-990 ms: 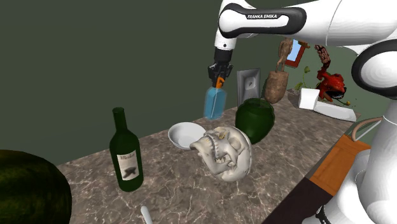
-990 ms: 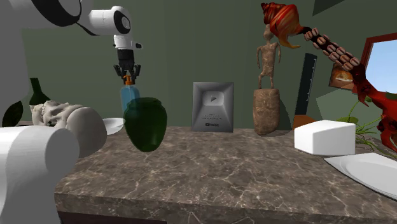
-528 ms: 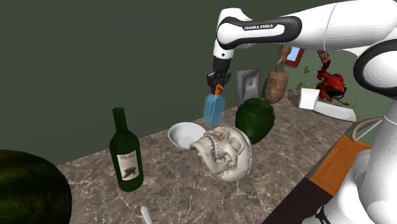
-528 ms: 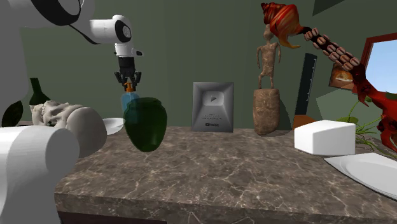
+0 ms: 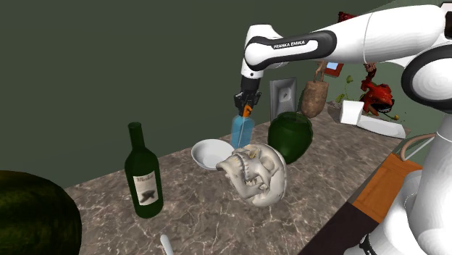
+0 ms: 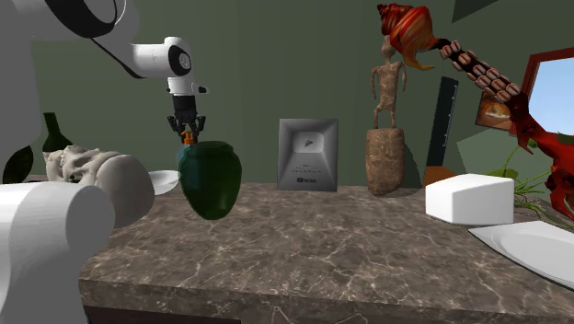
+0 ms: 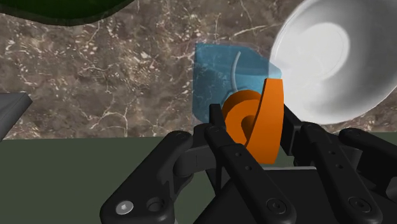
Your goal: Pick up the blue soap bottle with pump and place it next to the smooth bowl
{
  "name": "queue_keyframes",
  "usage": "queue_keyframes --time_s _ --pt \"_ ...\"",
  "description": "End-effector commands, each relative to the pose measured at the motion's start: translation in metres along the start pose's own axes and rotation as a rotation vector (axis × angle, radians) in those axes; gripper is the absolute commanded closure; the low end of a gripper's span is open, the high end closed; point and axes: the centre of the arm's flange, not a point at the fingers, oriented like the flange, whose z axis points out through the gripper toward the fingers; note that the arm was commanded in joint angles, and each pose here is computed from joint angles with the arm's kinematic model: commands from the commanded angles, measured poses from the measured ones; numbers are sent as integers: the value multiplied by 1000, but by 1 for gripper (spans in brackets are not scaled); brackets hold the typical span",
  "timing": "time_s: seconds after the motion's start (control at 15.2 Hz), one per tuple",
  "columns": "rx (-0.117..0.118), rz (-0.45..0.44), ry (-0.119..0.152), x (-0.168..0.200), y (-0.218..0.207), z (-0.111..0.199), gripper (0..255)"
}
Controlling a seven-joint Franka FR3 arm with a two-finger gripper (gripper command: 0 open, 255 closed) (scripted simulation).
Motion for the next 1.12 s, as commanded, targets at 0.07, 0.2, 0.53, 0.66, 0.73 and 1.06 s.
queue_keyframes --time_s 0.07,0.2,0.53,0.66,0.73,1.06 --pt "0 0 1 0 0 16 255" --pt "0 0 1 0 0 16 255" --pt "0 0 1 0 0 16 255" --pt "0 0 1 0 1 16 0" --pt "0 0 1 0 1 16 0" --pt "0 0 1 0 0 -10 0"
